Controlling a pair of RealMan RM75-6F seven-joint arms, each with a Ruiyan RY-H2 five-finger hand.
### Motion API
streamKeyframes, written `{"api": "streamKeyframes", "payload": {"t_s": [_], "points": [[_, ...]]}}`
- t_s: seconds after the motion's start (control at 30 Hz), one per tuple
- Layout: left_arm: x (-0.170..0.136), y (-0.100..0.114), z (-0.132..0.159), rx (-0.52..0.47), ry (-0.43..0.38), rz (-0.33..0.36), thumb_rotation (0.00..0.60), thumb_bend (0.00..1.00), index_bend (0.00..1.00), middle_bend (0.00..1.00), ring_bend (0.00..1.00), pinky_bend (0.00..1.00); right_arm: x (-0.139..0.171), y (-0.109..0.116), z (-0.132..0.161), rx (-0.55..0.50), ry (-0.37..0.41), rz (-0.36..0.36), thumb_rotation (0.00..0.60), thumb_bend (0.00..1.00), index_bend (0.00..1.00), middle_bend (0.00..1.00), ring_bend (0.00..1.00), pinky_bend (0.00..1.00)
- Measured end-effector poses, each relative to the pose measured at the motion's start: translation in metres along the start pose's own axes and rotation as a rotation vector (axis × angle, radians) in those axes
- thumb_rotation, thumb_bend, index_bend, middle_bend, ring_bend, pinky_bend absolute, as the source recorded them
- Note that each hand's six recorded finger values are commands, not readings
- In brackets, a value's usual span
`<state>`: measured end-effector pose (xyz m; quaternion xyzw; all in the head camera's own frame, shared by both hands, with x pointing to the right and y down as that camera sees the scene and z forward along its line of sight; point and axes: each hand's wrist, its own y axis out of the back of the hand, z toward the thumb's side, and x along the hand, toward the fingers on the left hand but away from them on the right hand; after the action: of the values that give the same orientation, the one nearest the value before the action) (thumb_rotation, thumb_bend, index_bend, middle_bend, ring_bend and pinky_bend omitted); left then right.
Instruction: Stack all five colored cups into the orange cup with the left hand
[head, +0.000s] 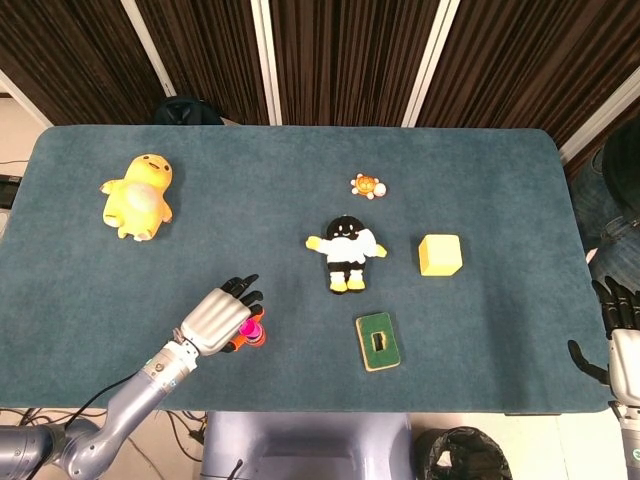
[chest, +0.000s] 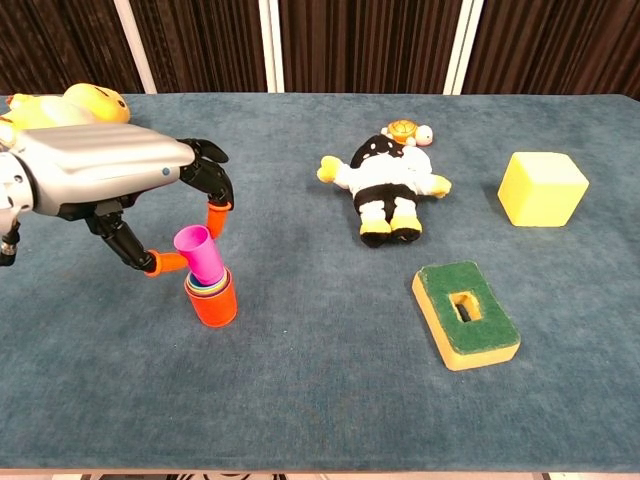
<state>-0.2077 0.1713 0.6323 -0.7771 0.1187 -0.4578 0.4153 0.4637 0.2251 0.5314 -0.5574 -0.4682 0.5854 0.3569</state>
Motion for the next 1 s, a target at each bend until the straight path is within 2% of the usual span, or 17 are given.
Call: {"api": "streamKeyframes", "payload": {"t_s": [0.17, 0.3, 0.53, 0.63, 0.83, 1.0], "points": [[0.000, -0.003, 0.000, 0.010, 0.004, -0.012, 0.600, 0.28, 0.39, 0.23, 0.00, 0.15, 0.000, 0.001, 0.000, -0.003, -0.001, -0.002, 0.600, 0.37, 0.07, 0.04, 0.07, 0.04], [0.000, -0.006, -0.001, 0.017, 0.009, -0.027, 0.600, 0.27, 0.40, 0.23, 0.00, 0.15, 0.000, 0.001, 0.000, -0.002, 0.000, -0.001, 0.600, 0.37, 0.07, 0.04, 0.07, 0.04], [0.001, -0.007, -0.002, 0.026, 0.017, -0.035, 0.600, 0.27, 0.29, 0.23, 0.00, 0.15, 0.000, 0.000, 0.000, -0.001, 0.000, 0.002, 0.600, 0.37, 0.07, 0.04, 0.07, 0.04], [0.001, -0.005, -0.001, 0.022, 0.017, -0.030, 0.600, 0.27, 0.28, 0.23, 0.00, 0.15, 0.000, 0.001, 0.000, -0.001, -0.001, 0.001, 0.600, 0.37, 0.07, 0.04, 0.07, 0.04], [-0.006, 0.013, -0.005, 0.003, 0.034, 0.049, 0.600, 0.27, 0.28, 0.20, 0.00, 0.14, 0.000, 0.001, 0.000, -0.003, 0.000, 0.000, 0.600, 0.37, 0.07, 0.04, 0.07, 0.04], [-0.036, 0.021, -0.027, -0.041, 0.127, 0.167, 0.600, 0.26, 0.26, 0.17, 0.00, 0.13, 0.001, 0.001, 0.000, -0.003, 0.003, 0.000, 0.600, 0.37, 0.07, 0.04, 0.07, 0.04]]}}
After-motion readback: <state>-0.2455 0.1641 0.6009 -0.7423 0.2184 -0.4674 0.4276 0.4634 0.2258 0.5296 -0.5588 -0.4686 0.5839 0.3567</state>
